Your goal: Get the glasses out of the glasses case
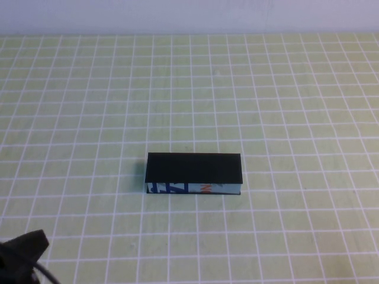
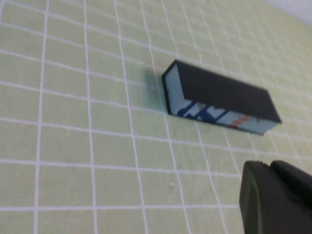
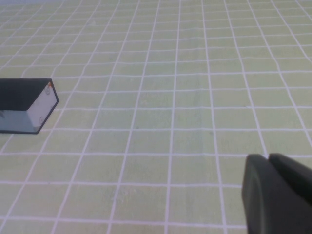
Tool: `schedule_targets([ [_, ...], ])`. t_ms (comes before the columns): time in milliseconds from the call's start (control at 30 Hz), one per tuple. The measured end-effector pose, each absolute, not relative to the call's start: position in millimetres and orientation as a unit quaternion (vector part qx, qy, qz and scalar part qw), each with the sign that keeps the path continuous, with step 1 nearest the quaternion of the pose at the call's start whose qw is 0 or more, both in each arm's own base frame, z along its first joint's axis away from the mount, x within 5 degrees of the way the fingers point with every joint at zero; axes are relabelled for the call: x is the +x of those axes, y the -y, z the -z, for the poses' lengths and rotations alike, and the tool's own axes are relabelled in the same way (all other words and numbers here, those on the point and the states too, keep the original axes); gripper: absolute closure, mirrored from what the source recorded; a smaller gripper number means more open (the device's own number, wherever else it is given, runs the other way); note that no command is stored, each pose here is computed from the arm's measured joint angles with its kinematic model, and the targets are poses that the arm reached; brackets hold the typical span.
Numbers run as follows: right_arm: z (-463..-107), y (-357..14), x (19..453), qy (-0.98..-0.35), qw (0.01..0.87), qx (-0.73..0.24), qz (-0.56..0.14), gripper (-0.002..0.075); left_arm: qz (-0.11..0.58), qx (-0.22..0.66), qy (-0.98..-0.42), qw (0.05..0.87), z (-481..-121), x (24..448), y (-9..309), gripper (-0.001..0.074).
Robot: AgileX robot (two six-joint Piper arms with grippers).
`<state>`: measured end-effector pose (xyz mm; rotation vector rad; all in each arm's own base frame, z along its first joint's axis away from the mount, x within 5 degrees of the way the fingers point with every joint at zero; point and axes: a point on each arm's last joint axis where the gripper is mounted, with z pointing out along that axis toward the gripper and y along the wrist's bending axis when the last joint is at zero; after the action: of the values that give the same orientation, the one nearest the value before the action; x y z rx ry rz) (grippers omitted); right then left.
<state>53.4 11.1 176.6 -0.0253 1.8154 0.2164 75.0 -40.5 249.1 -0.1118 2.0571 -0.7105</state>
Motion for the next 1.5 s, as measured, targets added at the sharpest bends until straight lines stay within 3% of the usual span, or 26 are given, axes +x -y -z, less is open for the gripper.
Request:
schedule_targets([
  [300, -177, -11, 53, -0.786, 0.61, -0.011, -0.094, 0.0743, 0.234, 0.098, -0.895, 0.366, -292, 135, 54, 0.0739],
  [733, -177, -11, 53, -0.786, 0.61, -0.011, -0.094, 0.0743, 0.242, 0.173, -0.906, 0.301, -304, 268, 76, 0.0739],
  [1000, -177, -11, 53, -0.786, 0.61, -0.011, -0.094, 0.0743, 0.293, 0.193, -0.893, 0.281, -268, 334, 93, 0.0739],
  [1500, -177, -11, 53, -0.786, 0.61, -0.011, -0.094, 0.0743, 0.355, 0.191, -0.876, 0.264, -194, 413, 115, 0.0739],
])
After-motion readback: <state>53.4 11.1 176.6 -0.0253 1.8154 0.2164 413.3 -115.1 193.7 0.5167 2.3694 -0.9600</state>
